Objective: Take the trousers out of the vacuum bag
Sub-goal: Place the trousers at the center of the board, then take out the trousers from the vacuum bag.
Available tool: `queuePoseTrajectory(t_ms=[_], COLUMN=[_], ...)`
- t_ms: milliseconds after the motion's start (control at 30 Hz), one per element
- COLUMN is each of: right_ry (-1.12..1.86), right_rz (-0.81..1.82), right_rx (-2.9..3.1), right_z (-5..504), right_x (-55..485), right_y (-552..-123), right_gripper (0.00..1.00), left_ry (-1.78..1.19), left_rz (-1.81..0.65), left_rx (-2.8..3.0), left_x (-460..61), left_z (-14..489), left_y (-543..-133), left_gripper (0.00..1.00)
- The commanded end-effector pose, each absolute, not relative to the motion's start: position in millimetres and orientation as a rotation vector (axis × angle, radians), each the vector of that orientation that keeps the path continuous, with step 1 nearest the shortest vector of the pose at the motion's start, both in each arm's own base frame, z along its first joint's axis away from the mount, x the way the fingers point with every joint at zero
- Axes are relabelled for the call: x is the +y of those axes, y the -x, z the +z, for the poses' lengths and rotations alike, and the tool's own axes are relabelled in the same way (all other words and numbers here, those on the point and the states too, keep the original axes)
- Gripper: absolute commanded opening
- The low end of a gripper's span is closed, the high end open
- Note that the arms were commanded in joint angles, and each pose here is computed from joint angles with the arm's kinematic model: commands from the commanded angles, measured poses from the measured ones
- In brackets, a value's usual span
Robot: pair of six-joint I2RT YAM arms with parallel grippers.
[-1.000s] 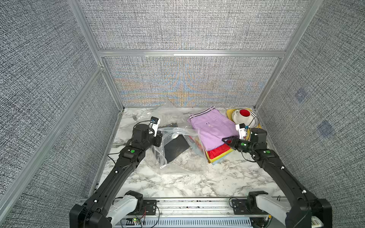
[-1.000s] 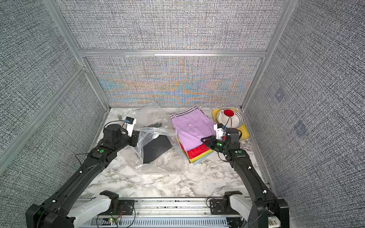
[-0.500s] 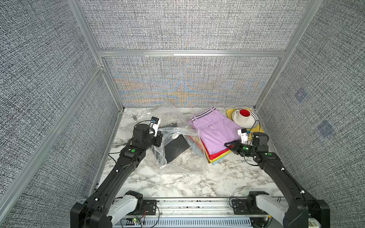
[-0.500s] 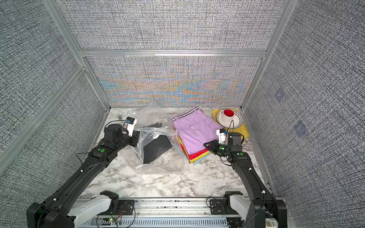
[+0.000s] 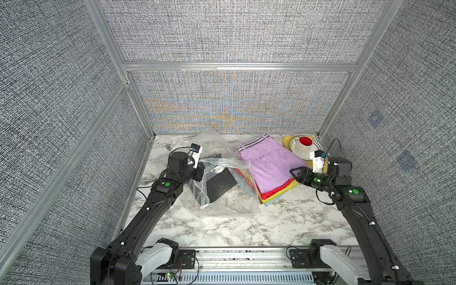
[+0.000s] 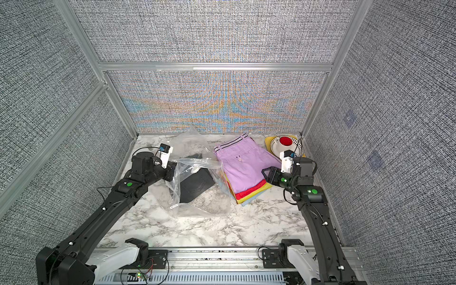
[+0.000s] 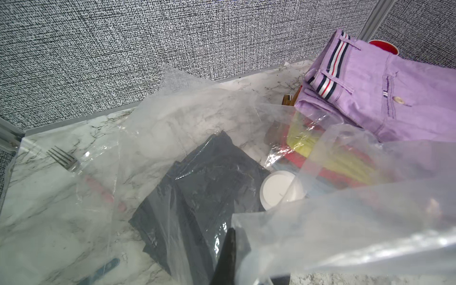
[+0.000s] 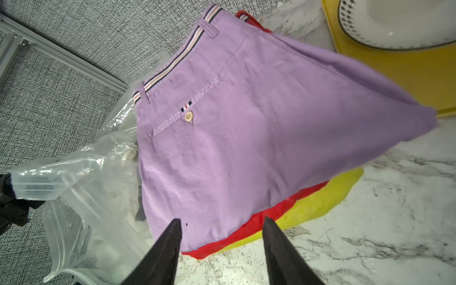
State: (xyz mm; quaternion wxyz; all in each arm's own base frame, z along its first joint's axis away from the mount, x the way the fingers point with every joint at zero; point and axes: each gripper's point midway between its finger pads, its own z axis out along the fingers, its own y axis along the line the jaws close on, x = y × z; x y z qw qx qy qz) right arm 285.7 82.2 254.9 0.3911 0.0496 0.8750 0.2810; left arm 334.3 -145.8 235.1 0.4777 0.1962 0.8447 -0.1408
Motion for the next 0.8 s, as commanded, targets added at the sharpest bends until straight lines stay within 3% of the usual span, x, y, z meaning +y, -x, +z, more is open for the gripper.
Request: queuePoseTrajectory(t_ms=[0,200,467,767], right_ry=[0.048,0.355,0.602,0.339], right_rz=[0.759,0.962,1.093,0.956], right_rx=[2.171,2.024,2.024,2.176], right_z=[279.9,321.8,293.1,213.8], right_x=[104.2,186.1,307.6,357.6], right_y=[-274.0,-251.2,-228.5,-258.1], right_gripper=[0.58,0.64,0.66,0.65], left_ry=[-0.522,-0.564,-0.623,-0.642], left_rz=[-0.379,-0.421,-0.467,-0.518], left_rx=[2.015,1.995,1.987,1.948], left_x=[-154.6,-165.7,-180.3,-191.2], left_z=[249.4,262.9,278.4,293.3], left_y=[-336.7,-342.5,-347.6,-339.6], left_gripper=[0.00,0.00,0.00,0.00])
